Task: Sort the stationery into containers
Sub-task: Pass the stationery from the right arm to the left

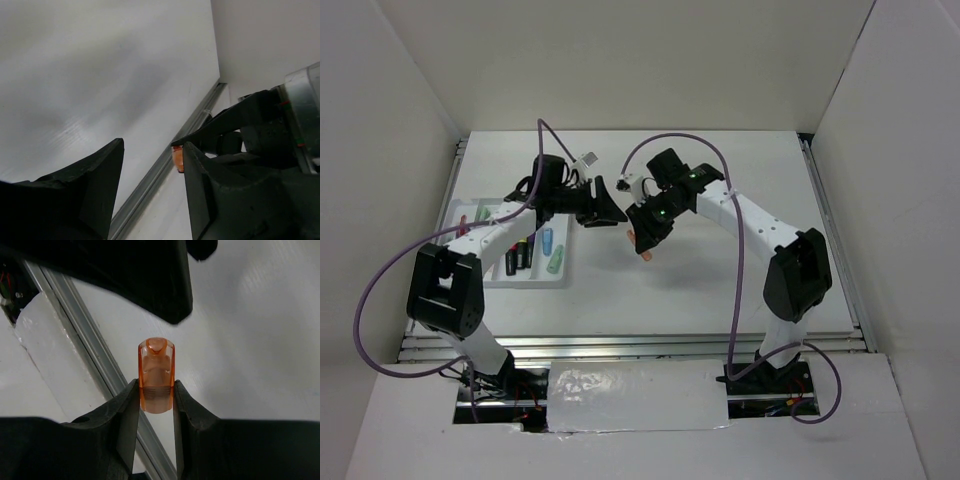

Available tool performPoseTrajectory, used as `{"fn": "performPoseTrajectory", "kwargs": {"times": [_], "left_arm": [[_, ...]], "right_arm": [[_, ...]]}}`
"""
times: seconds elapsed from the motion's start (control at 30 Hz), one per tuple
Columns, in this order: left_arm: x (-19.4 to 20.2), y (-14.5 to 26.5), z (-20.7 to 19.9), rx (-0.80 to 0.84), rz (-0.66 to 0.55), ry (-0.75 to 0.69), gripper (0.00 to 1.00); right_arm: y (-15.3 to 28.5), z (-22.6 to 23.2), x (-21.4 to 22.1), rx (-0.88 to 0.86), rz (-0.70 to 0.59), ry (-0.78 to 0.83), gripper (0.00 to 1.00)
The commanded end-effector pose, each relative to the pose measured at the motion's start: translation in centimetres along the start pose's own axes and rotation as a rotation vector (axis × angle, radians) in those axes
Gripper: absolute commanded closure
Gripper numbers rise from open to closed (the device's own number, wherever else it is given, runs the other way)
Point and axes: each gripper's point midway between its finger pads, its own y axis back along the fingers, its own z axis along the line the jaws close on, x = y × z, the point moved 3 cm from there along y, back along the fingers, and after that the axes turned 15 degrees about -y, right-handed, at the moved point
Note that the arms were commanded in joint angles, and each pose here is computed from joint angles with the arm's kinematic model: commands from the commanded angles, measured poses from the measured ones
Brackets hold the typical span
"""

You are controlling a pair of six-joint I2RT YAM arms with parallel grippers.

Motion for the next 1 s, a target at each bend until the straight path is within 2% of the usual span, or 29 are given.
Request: {"fn": "performPoseTrajectory", "kwargs": {"times": [0.0,0.3,0.57,0.8,0.87,0.97], "left_arm": [[-0.6,-0.4,-2.3,0.130,-0.012,0.008,0.38],[1.6,-0.7,-2.3,0.160,0.012,0.055,0.42],[1.9,-0.9,-2.3,0.162,0.022,0.053,0.47],[2.7,-0.8,-2.1,0.152,0.026,0.063,0.69],[2.6,-0.7,-2.1,0.150,0.020,0.054,0.78],[2.5,0.2,-1.3,0.120,0.004,0.052,0.86]], "right_arm": [[-0.4,1.1,-2.3,-0.004,-0.053,0.031,1.00],[-0.6,1.2,-3.8,0.025,-0.083,0.034,1.00],[-0.5,1.7,-4.9,0.022,-0.109,0.026,1.00],[-0.6,2.3,-5.6,0.014,-0.123,0.007,0.99],[-0.5,2.3,-5.7,0.016,-0.122,0.008,0.89],[-0.2,2.4,-5.3,0.025,-0.116,0.000,0.52]]}}
